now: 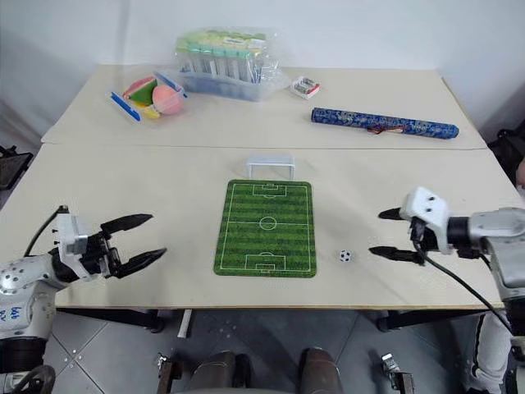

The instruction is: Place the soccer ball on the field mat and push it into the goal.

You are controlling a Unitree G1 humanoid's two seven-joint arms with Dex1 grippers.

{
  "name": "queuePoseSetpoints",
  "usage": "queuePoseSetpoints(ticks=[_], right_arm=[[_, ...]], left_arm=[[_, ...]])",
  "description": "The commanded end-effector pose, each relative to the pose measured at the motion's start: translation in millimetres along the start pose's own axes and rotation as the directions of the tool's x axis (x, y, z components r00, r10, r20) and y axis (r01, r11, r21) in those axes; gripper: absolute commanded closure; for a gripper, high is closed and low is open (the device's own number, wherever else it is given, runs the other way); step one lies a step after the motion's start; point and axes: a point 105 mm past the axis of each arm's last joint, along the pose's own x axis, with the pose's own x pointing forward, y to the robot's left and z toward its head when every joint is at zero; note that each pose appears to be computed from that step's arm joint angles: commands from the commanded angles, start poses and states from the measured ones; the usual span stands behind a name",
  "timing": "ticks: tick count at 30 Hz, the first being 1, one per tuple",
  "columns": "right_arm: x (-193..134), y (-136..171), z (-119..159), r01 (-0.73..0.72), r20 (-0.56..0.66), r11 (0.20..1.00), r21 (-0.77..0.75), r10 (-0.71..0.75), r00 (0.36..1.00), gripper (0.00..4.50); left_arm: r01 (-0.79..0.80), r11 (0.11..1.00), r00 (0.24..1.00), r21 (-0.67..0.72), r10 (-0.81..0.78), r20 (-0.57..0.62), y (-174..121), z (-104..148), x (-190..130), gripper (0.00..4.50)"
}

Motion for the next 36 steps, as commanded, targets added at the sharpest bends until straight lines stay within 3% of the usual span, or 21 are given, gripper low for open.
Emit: queuePoseSetpoints(ticks=[1,7,13,16,25,28,32,36], right_arm=[[9,5,13,-0.1,-0.001,0.992,-0.078,0.1,0.995,0.02],[25,7,13,-0.176,-0.009,0.978,-0.108,0.176,0.984,0.02],[51,11,12,-0.227,0.011,0.968,-0.106,0.23,0.973,0.02],[56,12,7,-0.234,0.006,0.967,-0.106,0.236,0.972,0.53],[52,14,5,-0.229,-0.001,0.963,-0.141,0.231,0.973,3.59],[50,11,16,-0.208,0.025,0.963,-0.168,0.215,0.976,3.65],[53,13,58,-0.18,0.109,0.958,-0.222,0.208,0.972,3.65],[76,37,90,-0.253,0.138,0.94,-0.23,0.288,0.948,3.65]], left_arm=[[0.093,0.995,0.995,0.036,-0.094,0.041,-9,8,-2,0.0],[0.15,0.988,0.987,0.04,-0.152,0.053,-16,5,-8,0.0],[0.085,0.996,0.996,0.03,-0.086,0.031,-16,-5,-22,0.0],[0.068,0.997,0.997,0.037,-0.07,0.035,-15,-5,-22,0.0],[0.064,0.997,0.997,0.048,-0.067,0.045,-13,-5,-22,0.0],[0.074,0.996,0.996,0.046,-0.076,0.049,-13,-5,-21,0.0],[0.105,0.994,0.993,0.042,-0.107,0.046,-13,-8,-21,0.0],[0.127,0.991,0.992,0.044,-0.128,0.022,-12,-14,-24,0.0]])
